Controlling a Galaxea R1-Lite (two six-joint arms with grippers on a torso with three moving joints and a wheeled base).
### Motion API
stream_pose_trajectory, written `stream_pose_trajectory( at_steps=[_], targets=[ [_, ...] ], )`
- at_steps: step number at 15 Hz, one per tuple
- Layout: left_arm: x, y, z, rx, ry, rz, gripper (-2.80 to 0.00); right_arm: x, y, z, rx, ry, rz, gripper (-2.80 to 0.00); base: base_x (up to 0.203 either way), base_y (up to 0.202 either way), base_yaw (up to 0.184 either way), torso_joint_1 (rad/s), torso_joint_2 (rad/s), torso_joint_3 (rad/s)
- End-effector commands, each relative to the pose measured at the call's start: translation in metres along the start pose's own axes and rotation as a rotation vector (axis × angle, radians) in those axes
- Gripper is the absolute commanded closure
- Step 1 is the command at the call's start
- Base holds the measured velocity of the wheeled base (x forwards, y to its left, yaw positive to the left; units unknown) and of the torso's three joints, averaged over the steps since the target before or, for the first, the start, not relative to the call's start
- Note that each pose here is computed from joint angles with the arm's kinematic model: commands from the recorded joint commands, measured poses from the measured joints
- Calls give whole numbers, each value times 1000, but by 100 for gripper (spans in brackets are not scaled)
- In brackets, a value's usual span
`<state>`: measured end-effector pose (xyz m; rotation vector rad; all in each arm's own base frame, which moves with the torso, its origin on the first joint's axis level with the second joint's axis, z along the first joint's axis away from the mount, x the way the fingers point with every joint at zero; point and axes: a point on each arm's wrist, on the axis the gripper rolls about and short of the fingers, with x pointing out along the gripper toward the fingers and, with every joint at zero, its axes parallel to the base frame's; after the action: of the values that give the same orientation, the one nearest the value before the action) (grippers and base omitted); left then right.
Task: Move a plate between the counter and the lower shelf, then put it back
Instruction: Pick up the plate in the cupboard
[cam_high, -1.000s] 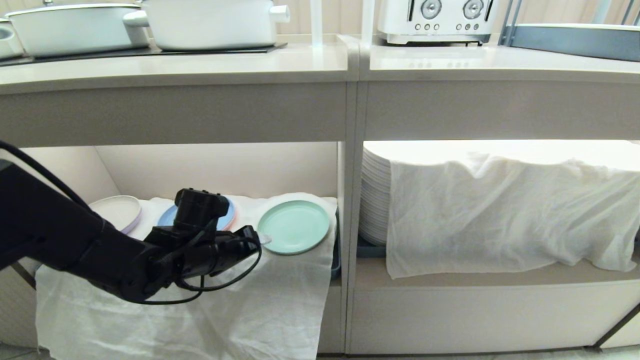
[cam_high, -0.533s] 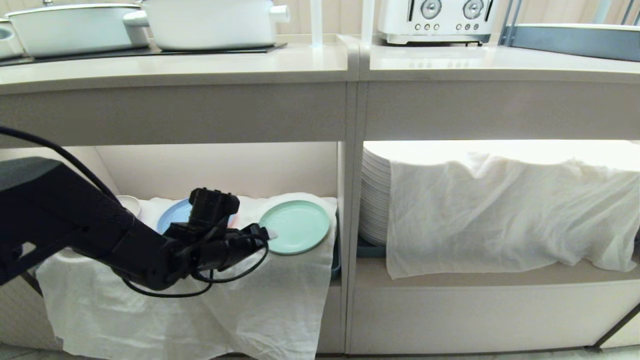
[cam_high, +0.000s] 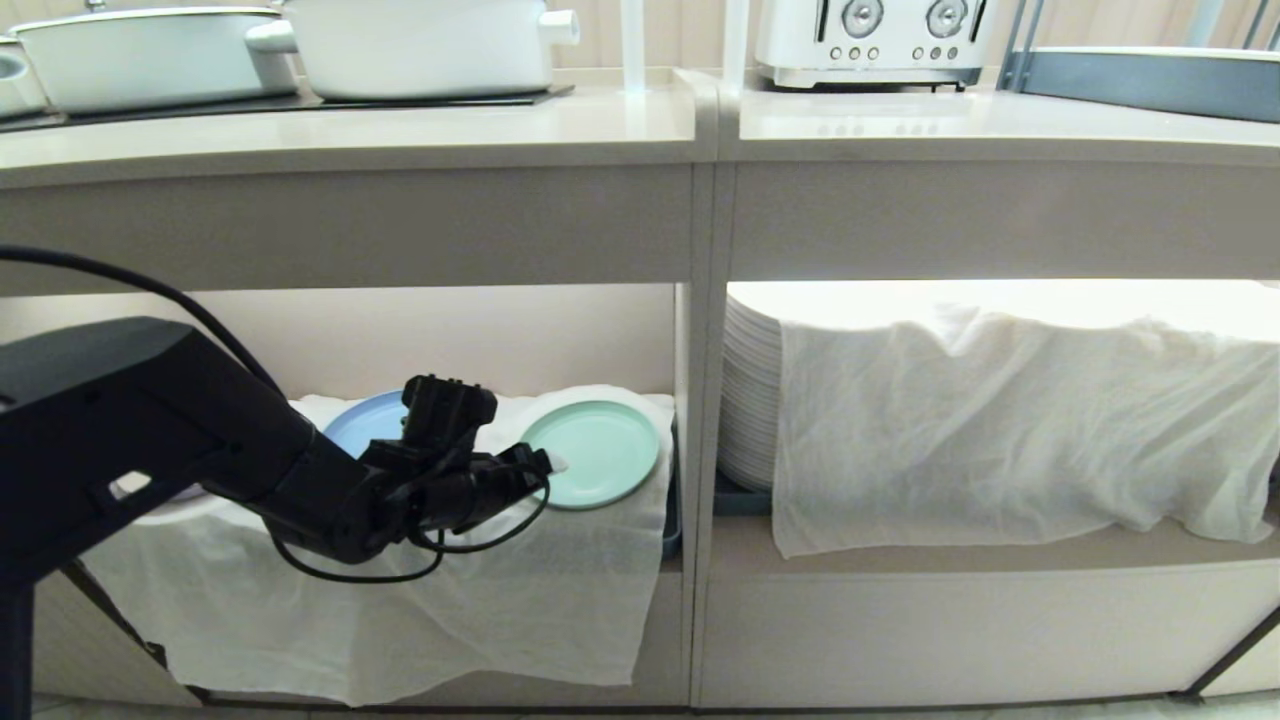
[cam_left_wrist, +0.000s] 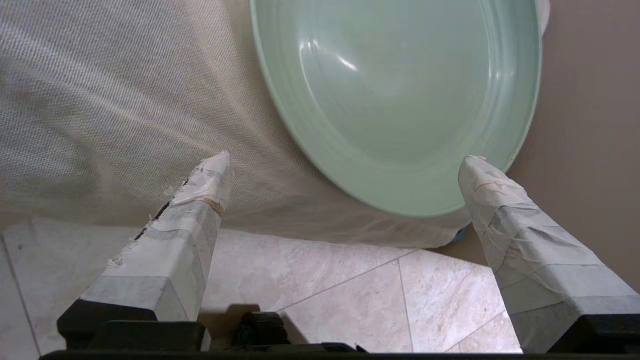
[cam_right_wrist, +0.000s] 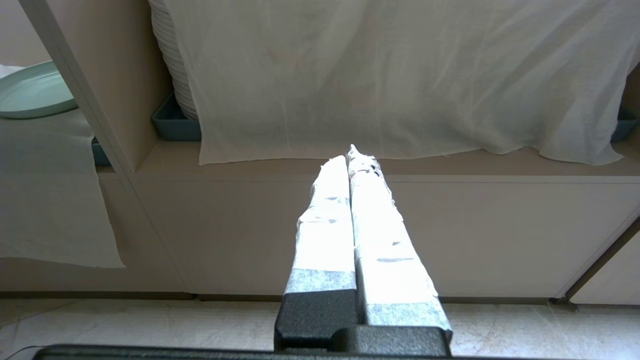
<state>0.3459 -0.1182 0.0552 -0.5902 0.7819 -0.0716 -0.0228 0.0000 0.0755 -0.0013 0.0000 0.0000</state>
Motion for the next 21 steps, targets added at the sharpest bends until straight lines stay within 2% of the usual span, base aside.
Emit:
stream_pose_trajectory(
  at_steps=[1,21],
  targets=[
    [3,2,-1,-6,3,5,-280,0,0,0,0,0,0,0,0,0,0,0,0,0],
    [34,-9,12,-4,-32,-29,-280,0,0,0,0,0,0,0,0,0,0,0,0,0]
  ],
)
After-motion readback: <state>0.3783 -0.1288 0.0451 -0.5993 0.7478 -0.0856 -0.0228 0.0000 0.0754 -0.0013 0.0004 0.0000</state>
